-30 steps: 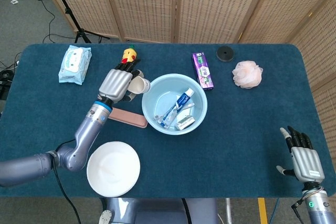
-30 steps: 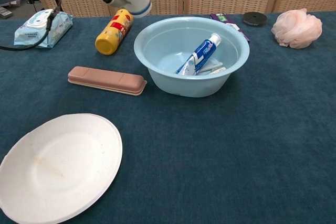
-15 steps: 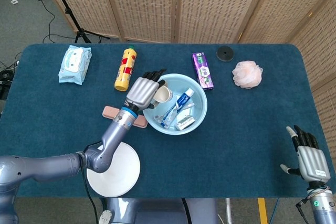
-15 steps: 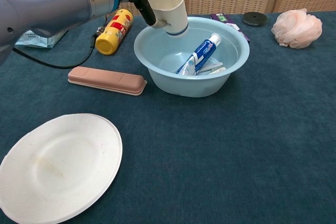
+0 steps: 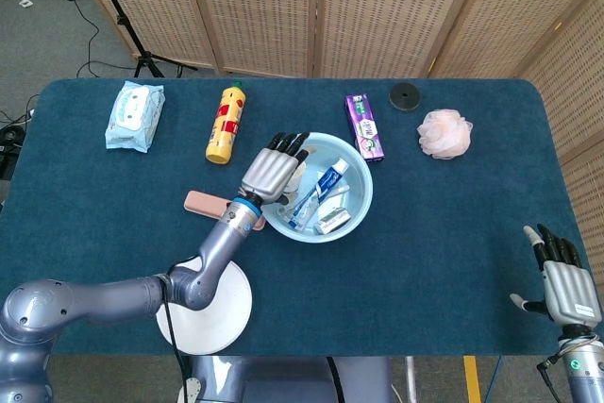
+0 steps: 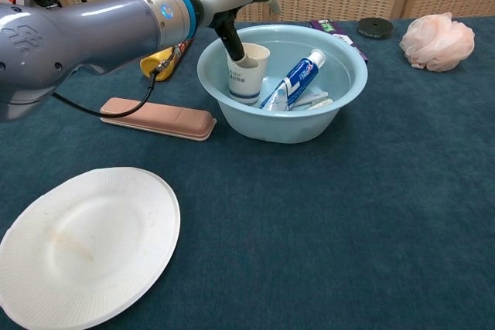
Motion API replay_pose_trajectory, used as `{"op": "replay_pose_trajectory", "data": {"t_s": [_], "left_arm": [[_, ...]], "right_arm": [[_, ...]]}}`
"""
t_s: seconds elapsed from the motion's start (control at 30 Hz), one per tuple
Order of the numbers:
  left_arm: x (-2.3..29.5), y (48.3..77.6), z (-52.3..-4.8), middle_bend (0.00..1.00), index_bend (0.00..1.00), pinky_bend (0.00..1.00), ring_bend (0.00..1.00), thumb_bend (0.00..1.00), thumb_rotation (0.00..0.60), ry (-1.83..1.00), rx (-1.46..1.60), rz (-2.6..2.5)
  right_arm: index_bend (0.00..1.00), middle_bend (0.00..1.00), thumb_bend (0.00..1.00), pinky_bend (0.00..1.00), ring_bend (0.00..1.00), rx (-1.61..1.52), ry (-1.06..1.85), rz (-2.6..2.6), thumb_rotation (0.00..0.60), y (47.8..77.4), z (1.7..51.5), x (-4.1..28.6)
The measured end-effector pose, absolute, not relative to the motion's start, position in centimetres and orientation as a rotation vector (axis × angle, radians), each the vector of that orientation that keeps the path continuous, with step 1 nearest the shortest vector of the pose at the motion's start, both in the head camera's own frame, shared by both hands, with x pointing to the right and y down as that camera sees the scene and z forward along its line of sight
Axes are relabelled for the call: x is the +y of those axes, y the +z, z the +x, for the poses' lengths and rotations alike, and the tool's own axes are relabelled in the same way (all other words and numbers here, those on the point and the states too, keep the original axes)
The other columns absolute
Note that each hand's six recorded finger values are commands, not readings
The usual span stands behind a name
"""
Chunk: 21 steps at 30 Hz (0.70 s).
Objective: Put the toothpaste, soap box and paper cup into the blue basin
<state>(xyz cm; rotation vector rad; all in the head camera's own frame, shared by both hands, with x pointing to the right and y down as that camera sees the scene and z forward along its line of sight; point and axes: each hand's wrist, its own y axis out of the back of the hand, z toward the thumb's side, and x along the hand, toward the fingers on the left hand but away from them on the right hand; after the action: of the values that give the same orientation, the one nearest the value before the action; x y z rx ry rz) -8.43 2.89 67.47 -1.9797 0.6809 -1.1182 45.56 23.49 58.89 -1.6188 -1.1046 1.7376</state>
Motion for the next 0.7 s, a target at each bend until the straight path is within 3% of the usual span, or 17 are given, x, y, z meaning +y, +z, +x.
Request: {"op": "replay_pose_trajectory", "data": {"t_s": [0.3, 0.5, 0.7], "left_arm": [[2.5, 67.4, -12.6, 0.0, 0.04, 0.02, 0.0, 0.22, 0.6, -1.179, 0.733, -1.97], [2.9, 66.2, -17.9, 0.0, 0.04, 0.02, 0.0, 0.22, 0.6, -1.216, 0.724, -1.882], [5.8, 64.4, -24.5, 0.0, 0.05, 0.02, 0.0, 0.22, 0.6, -1.266, 0.678, -1.813]], "right_arm": [[0.0, 0.0, 0.13, 0.0, 0.0, -1.075, 1.732, -1.622, 0.6, 59.1, 44.9, 23.6], [0.0, 0.0, 0.13, 0.0, 0.0, -1.055, 1.72, -1.619, 0.6, 59.0, 44.2, 23.7], [0.0, 0.0, 0.13, 0.0, 0.0, -1.045, 1.706, -1.605, 0.6, 58.6, 43.6, 23.7]]}}
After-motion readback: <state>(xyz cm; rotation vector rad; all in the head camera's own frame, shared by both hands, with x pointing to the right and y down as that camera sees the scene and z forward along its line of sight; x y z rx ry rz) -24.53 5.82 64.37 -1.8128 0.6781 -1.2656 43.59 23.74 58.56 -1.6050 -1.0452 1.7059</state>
